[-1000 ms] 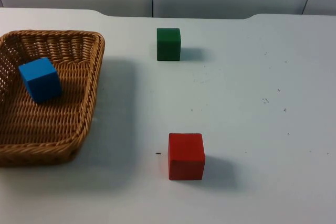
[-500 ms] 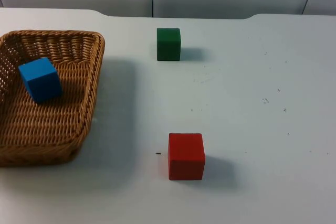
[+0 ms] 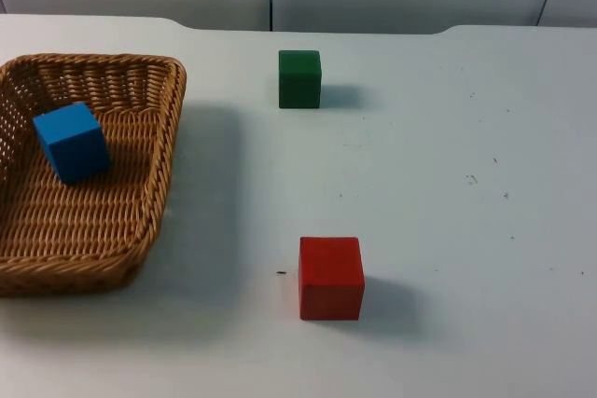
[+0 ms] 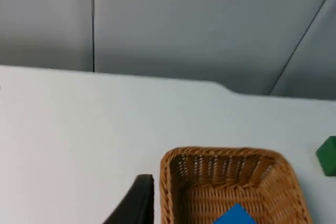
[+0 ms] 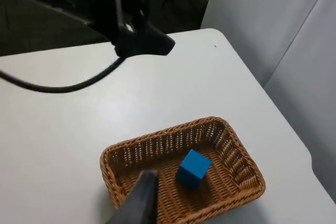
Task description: Pick up the basket with the left hand and place the blue cube into the basket with the right hand.
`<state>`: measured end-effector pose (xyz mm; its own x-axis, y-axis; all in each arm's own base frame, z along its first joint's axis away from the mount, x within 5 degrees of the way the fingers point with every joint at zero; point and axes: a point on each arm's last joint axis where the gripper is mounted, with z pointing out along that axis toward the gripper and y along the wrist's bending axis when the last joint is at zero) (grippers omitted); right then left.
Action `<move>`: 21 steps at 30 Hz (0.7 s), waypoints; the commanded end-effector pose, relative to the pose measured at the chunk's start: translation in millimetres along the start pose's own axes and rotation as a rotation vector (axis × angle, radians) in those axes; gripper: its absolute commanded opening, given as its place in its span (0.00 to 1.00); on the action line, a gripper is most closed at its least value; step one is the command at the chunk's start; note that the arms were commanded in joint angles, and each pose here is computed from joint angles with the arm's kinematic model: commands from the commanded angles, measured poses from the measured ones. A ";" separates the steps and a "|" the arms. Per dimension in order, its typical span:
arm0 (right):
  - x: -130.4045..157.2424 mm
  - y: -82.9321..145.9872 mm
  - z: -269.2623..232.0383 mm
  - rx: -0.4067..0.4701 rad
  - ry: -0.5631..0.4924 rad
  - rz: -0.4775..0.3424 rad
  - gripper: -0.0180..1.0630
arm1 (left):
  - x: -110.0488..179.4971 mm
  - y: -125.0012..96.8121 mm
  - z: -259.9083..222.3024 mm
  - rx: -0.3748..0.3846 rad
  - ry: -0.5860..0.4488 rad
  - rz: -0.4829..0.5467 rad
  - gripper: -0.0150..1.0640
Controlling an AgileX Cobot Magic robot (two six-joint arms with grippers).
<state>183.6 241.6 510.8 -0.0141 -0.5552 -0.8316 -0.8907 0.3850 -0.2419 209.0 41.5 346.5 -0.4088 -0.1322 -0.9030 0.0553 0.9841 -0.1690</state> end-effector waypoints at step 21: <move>189.7 66.0 24.0 0.014 -0.018 0.196 0.90 | 88.2 -79.9 -104.6 0.287 0.033 0.184 0.99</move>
<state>138.9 185.2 323.8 -0.1912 -0.4820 -0.8550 -0.8673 0.4909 -0.0828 80.7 -35.1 325.2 -0.3941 0.0493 -0.9177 0.3786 0.9186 -0.1133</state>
